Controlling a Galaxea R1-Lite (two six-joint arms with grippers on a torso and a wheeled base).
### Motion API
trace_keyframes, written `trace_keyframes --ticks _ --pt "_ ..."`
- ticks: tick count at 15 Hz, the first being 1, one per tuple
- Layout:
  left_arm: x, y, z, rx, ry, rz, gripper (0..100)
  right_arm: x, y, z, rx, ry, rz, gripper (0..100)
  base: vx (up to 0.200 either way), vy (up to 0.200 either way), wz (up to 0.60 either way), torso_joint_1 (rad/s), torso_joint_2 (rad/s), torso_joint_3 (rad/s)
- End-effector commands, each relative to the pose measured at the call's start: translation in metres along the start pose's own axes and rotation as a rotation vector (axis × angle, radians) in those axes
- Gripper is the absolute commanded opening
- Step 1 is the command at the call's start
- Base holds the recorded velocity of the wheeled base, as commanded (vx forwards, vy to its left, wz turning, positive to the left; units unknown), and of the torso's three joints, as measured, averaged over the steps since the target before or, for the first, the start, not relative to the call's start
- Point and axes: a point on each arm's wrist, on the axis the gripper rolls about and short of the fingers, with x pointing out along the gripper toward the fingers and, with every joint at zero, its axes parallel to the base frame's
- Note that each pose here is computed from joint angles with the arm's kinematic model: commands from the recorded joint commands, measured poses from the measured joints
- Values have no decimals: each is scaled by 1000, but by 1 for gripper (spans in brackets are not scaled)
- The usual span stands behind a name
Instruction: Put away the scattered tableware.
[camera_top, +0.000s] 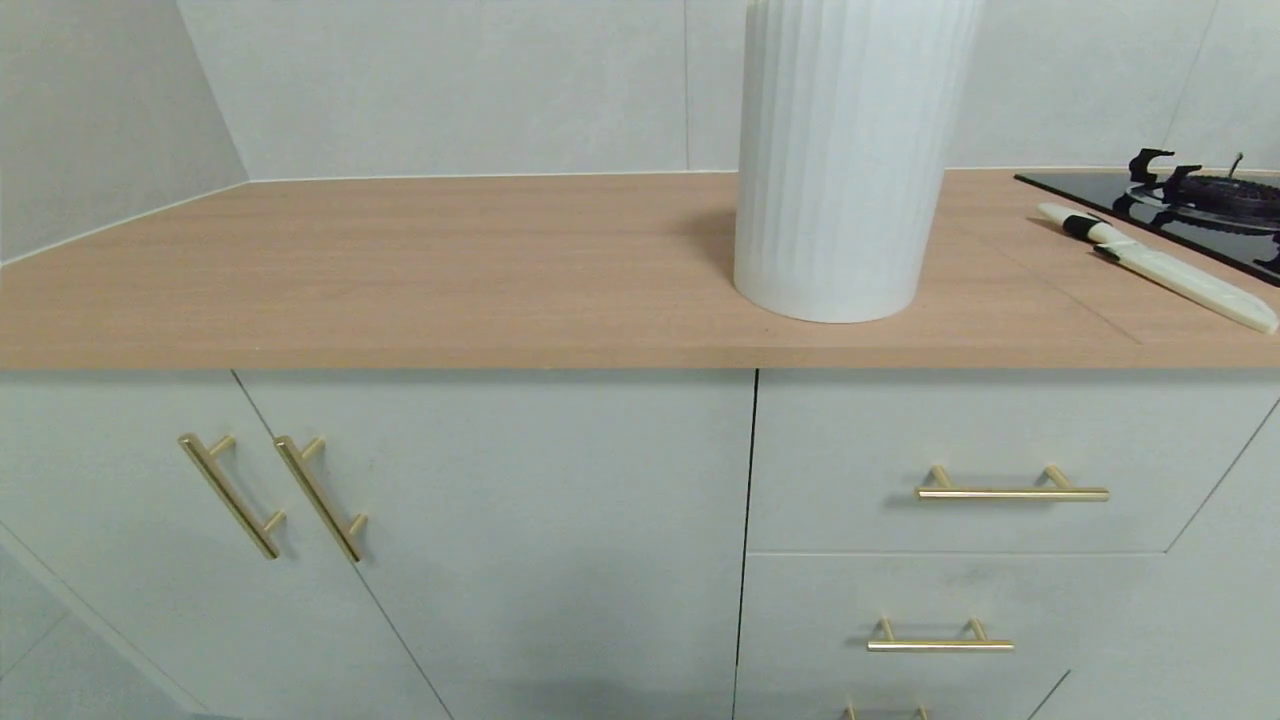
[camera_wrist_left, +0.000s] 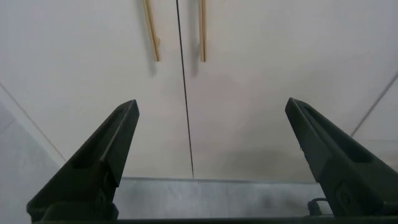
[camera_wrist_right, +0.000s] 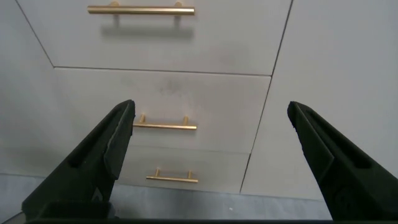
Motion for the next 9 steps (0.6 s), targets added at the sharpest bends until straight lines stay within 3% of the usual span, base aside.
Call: trace_keyframes --ticks 1,4,9 --pt "0 0 0 -1 1 1 100 0 0 0 -1 1 1 100 0 0 0 0 0 0" --pt "0 0 0 -1 1 1 100 0 0 0 -1 1 1 100 0 0 -600 4 1 4" --pt "0 0 0 -1 1 1 100 0 0 0 -1 1 1 100 0 0 0 0 0 0"
